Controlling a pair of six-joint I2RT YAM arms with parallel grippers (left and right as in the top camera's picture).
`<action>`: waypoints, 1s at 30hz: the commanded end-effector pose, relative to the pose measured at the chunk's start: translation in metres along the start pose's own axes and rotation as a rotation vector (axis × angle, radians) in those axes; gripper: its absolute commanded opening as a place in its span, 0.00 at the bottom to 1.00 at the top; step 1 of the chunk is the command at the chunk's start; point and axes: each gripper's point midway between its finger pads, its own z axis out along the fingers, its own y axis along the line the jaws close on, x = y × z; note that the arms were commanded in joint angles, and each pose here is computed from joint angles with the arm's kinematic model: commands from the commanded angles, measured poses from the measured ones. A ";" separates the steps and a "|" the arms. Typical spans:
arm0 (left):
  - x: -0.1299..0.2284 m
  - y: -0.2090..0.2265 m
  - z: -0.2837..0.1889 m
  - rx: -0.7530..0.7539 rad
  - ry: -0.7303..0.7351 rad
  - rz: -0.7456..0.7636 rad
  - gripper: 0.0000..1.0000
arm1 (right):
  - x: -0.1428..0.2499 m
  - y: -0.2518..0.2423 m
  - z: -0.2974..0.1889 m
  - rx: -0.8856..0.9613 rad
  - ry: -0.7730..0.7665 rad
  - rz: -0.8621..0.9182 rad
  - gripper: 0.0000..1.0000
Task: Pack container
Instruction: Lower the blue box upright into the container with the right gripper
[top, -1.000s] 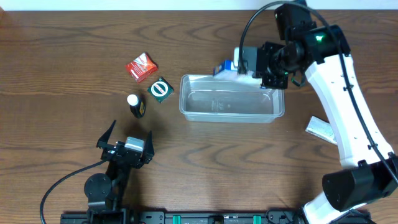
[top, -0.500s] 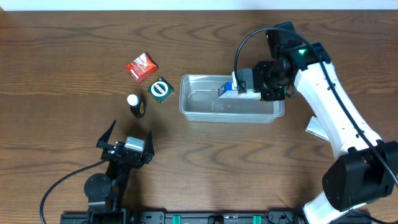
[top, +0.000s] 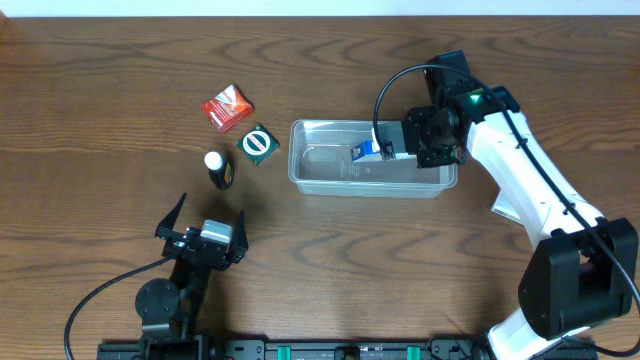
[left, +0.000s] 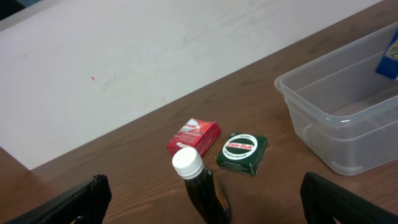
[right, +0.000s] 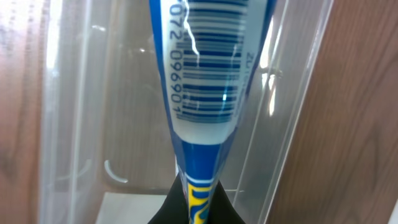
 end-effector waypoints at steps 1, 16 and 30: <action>0.017 -0.004 0.002 0.003 0.040 -0.023 0.98 | -0.001 0.001 0.005 0.006 -0.005 0.003 0.01; 0.017 -0.004 0.002 0.003 0.040 -0.023 0.98 | 0.017 0.001 0.011 0.008 0.080 0.094 0.02; 0.017 -0.004 0.002 0.003 0.040 -0.023 0.98 | 0.022 0.005 0.036 -0.038 0.090 0.122 0.05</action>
